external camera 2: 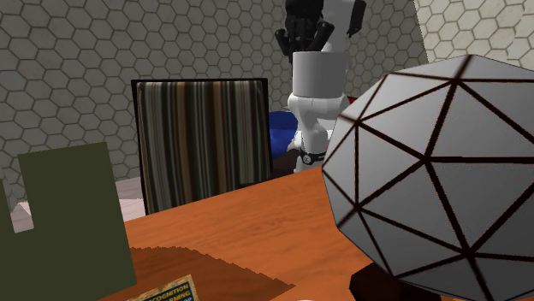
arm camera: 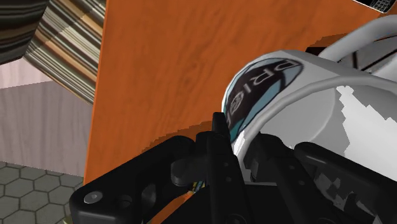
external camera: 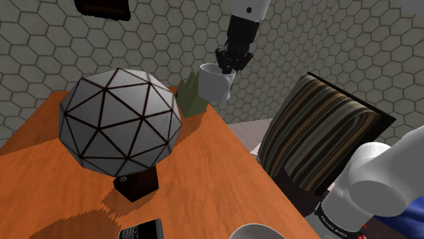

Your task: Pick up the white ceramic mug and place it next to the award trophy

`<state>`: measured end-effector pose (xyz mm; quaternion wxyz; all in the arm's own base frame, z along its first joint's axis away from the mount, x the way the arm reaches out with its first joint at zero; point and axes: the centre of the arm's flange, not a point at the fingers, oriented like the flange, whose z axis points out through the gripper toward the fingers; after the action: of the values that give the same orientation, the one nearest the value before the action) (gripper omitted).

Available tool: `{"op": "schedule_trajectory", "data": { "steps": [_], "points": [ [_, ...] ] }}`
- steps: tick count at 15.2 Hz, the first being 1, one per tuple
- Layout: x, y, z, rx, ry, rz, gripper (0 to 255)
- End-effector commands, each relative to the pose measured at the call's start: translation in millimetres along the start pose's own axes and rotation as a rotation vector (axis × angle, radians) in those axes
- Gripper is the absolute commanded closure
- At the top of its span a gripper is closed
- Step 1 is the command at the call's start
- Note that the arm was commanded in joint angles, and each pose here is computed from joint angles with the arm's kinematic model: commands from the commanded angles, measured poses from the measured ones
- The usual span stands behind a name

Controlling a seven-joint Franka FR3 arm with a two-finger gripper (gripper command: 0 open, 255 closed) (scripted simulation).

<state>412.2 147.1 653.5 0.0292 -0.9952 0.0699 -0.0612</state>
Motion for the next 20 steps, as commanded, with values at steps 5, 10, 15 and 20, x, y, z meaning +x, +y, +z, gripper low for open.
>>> {"op": "schedule_trajectory", "data": {
  "steps": [5,10,15,20],
  "points": [
    [75,26,5,0.000,0.000,0.000,255],
    [137,49,10,0.000,0.000,0.000,255],
    [199,71,16,0.000,0.000,0.000,255],
    [261,93,22,0.000,0.000,0.000,255]
  ]
}}
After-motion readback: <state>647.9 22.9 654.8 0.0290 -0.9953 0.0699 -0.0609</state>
